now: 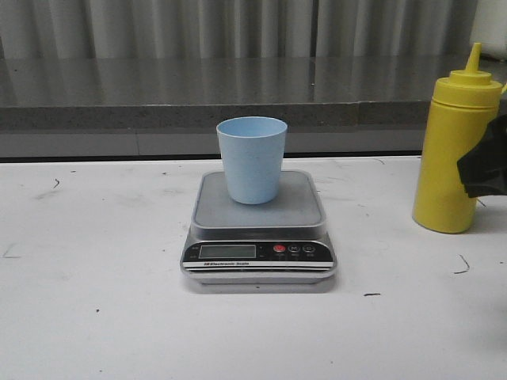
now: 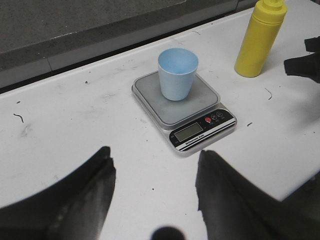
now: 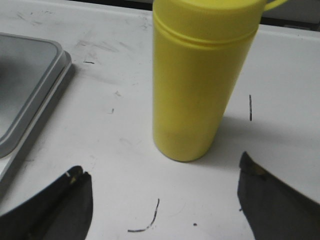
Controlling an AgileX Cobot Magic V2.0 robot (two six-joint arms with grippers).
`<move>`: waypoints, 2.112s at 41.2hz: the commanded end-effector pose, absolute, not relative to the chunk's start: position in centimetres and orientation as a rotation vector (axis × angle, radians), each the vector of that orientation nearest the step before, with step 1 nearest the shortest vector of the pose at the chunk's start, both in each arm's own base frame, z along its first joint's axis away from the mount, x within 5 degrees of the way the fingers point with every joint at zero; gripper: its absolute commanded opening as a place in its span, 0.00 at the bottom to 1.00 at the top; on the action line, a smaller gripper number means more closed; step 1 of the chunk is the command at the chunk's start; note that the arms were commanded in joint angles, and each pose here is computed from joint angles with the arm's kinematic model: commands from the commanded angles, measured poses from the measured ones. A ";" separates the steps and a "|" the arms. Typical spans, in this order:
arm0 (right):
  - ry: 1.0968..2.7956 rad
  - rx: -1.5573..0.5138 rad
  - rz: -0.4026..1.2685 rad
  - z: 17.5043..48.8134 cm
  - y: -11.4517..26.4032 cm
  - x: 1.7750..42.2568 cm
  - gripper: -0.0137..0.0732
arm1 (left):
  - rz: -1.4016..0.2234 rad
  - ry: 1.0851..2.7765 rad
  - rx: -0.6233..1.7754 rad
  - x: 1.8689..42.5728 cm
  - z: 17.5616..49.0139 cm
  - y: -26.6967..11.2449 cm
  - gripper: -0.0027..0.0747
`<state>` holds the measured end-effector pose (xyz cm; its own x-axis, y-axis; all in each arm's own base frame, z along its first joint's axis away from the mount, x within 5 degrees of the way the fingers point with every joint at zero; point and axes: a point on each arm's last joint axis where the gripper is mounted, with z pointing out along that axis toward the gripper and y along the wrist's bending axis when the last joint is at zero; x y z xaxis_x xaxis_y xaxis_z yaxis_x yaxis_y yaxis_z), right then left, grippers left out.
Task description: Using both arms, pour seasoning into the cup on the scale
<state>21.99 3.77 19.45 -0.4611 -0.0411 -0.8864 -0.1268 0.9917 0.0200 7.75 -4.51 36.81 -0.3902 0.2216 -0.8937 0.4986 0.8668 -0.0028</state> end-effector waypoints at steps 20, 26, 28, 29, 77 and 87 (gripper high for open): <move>1.678 -0.047 0.020 16.9 3.8 27.7 0.86 | -0.364 1.888 0.505 7.8 38.2 -4.7 0.51; 1.685 -0.035 0.016 16.4 4.0 29.2 0.86 | -0.364 1.888 0.505 7.8 38.2 -4.7 0.51; 1.682 -0.033 0.016 16.3 4.1 29.7 0.86 | -0.364 1.888 0.505 7.8 38.2 -4.7 0.51; 1.680 -0.030 0.015 16.3 4.1 30.0 0.86 | -0.364 1.888 0.505 7.8 38.2 -4.7 0.51; 1.791 -0.424 -0.048 26.4 6.2 31.8 0.51 | -0.364 1.888 0.505 7.8 38.2 -4.7 0.51; 1.871 -0.872 -0.226 31.3 10.2 32.8 0.50 | -0.364 1.888 0.505 7.8 38.2 -4.7 0.51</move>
